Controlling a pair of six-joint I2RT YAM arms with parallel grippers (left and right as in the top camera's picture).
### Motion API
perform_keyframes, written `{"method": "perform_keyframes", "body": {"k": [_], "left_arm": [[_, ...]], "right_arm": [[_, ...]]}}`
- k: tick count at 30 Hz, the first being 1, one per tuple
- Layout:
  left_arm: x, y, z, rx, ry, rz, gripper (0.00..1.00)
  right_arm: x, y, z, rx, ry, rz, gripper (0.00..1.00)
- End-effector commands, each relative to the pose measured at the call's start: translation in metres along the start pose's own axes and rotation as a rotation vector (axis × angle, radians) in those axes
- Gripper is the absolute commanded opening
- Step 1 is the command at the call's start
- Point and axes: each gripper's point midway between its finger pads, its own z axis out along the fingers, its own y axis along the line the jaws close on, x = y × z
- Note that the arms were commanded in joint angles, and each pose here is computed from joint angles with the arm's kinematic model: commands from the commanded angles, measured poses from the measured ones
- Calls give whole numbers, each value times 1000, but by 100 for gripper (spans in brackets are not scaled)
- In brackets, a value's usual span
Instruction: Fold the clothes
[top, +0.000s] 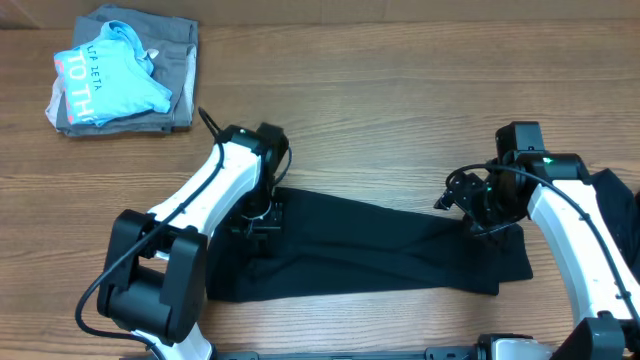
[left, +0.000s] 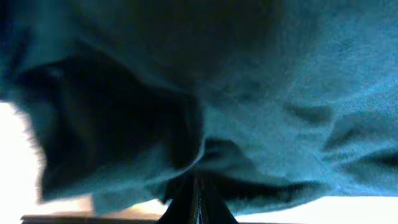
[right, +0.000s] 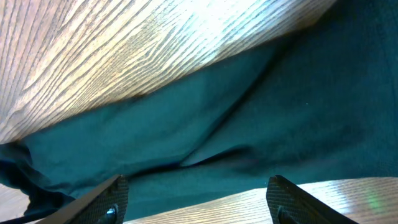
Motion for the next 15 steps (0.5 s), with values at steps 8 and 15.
{"method": "perform_keyframes", "body": {"k": [8,15], "left_arm": [[26,2,35,29,89,12,4],[65,17,43,-26,238,-4,4]], "right_arm": [[1,-1,0,7,-7,-11,75],[2,-1,0,8,-5,-10,74]]}}
